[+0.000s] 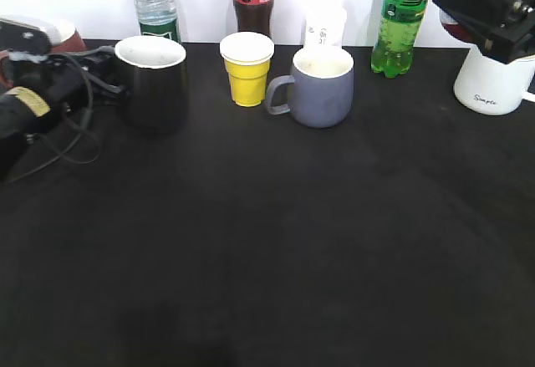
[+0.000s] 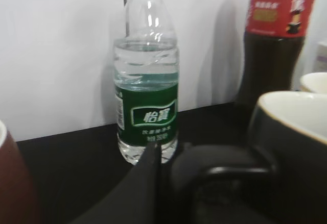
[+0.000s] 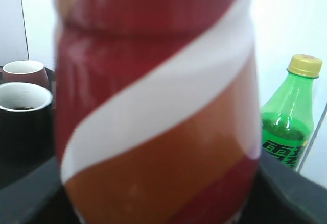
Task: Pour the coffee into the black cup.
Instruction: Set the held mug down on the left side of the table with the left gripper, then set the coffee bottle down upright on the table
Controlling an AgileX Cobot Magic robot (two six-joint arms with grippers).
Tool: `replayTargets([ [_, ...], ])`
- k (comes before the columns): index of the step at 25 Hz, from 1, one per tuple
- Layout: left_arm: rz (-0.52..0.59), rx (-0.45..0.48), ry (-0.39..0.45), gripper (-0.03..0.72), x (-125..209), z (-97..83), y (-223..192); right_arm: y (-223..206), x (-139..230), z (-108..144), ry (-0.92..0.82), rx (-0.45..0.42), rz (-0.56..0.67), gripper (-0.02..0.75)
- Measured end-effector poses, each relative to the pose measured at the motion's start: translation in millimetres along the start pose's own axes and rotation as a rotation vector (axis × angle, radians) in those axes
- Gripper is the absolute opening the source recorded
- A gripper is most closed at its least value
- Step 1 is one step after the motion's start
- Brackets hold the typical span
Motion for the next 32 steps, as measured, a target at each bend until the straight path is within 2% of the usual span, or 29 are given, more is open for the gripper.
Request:
replayTargets([
  [3, 0.009, -0.002, 0.003, 0.069, 14, 7.9, -13, 0, 0, 0, -0.002, 0.003, 0.000, 0.536],
  [8, 0.025, 0.046, -0.011, 0.069, 18, 1.4, -13, 0, 0, -1, -0.004, 0.006, 0.000, 0.536],
  [10, 0.041, 0.072, -0.021, 0.125, 20, -2.1, -14, 0, 0, -1, -0.005, 0.006, 0.000, 0.536],
  [13, 0.099, 0.050, -0.013, 0.228, 26, -0.1, -11, 0, -1, -3, -0.016, 0.018, -0.005, 0.536],
  [22, 0.179, -0.003, 0.019, 0.246, 19, -14.9, 39, -1, 2, -5, -0.028, 0.032, 0.009, 0.535],
  [24, 0.206, -0.046, 0.031, 0.246, 16, -15.3, 53, -3, 17, -8, -0.057, 0.050, 0.060, 0.535],
  [28, 0.215, -0.086, -0.009, 0.246, -16, -24.8, 75, -13, 55, -15, -0.089, 0.086, 0.144, 0.535],
  [30, 0.180, -0.083, -0.036, 0.246, -38, -33.1, 85, -19, 81, -20, -0.073, 0.123, 0.187, 0.535],
  [32, 0.125, -0.051, -0.069, 0.246, -62, -49.8, 92, -27, 108, -15, -0.069, 0.103, 0.190, 0.535],
])
Point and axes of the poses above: a point on each arm's last joint axis where the gripper is mounted, y pointing back along that axis away from the gripper, z along the wrist's bending axis when the last joint is at zero, x = y × z, the point moved 6 cm from there along -y, pointing out along that axis toward the gripper, and after that the axes turned 13 degrees about y, right-handed, at the moved point
